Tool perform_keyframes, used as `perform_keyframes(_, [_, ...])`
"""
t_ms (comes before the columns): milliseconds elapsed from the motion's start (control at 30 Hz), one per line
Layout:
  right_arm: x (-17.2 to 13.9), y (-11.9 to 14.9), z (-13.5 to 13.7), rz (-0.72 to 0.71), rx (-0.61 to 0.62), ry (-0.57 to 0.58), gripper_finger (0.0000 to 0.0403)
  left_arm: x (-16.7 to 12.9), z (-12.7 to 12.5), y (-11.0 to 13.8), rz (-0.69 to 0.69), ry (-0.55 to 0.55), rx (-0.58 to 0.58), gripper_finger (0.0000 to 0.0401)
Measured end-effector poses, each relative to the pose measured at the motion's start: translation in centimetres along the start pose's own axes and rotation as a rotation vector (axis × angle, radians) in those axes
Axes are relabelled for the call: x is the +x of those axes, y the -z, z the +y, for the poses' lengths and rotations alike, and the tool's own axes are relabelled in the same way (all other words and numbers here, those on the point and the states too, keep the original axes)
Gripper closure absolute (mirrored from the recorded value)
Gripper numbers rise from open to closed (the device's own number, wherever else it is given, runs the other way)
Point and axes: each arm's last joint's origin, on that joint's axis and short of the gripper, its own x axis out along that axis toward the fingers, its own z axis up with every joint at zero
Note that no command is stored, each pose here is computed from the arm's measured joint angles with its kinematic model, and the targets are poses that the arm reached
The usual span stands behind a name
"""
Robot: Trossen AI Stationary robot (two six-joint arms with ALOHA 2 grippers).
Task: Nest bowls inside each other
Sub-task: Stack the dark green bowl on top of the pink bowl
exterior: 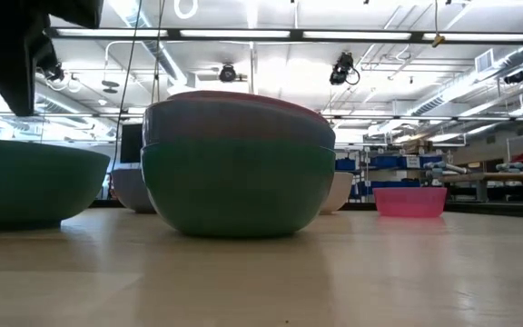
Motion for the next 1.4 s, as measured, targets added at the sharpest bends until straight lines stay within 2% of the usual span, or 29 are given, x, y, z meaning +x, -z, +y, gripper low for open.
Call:
perform_keyframes(467, [2.5, 1.3, 1.7, 0.089, -0.076, 0.024, 0.0248, 0.1, -1.0, 0.0, 0.082, 0.148, -0.03, 0.0335])
perform_keyframes(667, [2.5, 1.2, 1.7, 0.089, -0.075, 0.025, 0.0245, 0.2, -1.6, -0.2, 0.076, 0.226, -0.037, 0.0292])
perform_keyframes(867, [2.4, 1.3, 1.8, 0.087, -0.076, 0.019, 0.0245, 2.1, -1.0, 0.6, 0.114, 0.141, -0.033, 0.0249])
perform_keyframes(1167, [2.3, 1.3, 2.0, 0.086, -0.075, 0.015, 0.0245, 4.4, -0.5, 1.4, 0.128, 0.03, -0.035, 0.0245])
perform_keyframes(1267, [2.3, 1.3, 2.0, 0.086, -0.075, 0.015, 0.0245, 5.2, -0.3, 1.7, 0.145, -0.003, -0.024, 0.0265])
perform_keyframes(1333, [2.3, 1.3, 2.0, 0.086, -0.075, 0.015, 0.0245, 5.6, -0.3, 1.9, 0.162, -0.001, -0.023, 0.0302])
perform_keyframes(1400, [2.3, 1.3, 2.0, 0.086, -0.075, 0.015, 0.0245, 5.8, -0.3, 2.0, 0.167, 0.016, -0.017, 0.0356])
